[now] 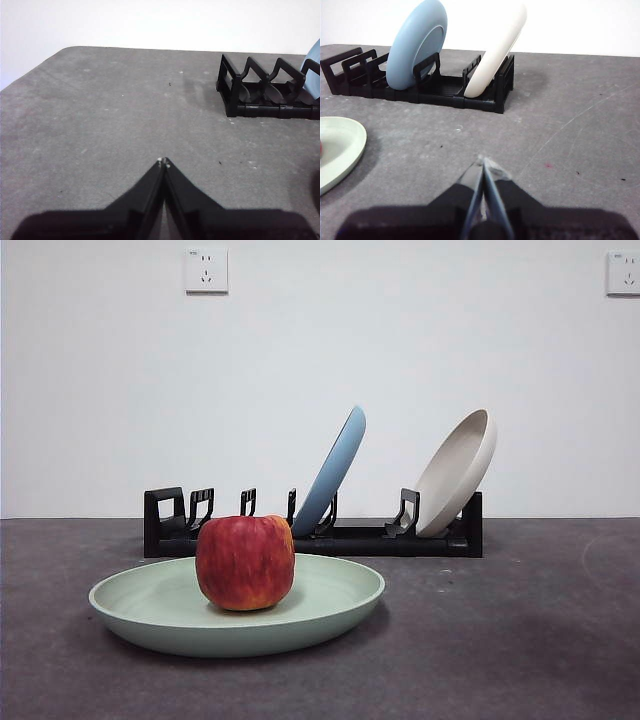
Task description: Take the green plate from the plate rack,put the plate on the table,take the apple from the table,put the apple in the plate
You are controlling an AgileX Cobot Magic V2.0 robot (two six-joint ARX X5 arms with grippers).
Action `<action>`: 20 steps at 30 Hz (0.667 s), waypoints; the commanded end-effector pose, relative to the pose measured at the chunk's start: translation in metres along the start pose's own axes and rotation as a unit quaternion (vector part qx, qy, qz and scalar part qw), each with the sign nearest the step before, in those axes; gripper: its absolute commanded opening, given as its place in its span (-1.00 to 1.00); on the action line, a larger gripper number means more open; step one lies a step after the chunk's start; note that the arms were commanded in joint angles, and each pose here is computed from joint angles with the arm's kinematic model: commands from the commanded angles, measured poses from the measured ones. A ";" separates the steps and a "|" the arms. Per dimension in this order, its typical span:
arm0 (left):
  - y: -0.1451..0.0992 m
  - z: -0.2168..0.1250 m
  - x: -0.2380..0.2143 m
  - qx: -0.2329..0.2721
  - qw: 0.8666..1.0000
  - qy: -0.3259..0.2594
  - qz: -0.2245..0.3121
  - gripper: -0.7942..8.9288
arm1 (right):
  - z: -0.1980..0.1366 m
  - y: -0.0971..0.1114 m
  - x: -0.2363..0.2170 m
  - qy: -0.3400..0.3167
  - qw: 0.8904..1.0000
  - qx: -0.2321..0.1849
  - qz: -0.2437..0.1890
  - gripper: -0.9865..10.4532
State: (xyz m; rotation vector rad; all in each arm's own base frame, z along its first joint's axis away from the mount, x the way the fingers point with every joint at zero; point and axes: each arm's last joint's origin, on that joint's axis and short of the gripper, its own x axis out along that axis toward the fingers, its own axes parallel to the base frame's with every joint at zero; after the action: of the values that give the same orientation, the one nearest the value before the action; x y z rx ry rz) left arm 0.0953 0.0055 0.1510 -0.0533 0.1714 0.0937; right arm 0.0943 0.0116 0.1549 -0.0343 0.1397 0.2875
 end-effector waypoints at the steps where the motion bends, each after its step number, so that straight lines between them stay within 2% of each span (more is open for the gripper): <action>1: 0.000 -0.004 0.001 -0.002 1.000 0.003 0.003 -0.84 | -0.006 0.000 0.002 0.010 1.000 0.009 -0.001 -0.83; 20: 0.000 -0.004 0.001 -0.002 1.000 0.003 0.003 -0.84 | -0.006 0.000 0.002 0.015 1.000 0.010 0.000 -0.83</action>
State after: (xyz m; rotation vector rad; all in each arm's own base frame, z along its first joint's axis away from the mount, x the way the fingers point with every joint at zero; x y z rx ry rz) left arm 0.0953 0.0055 0.1510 -0.0533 0.1714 0.0933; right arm 0.0951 0.0117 0.1537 -0.0325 0.1550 0.2881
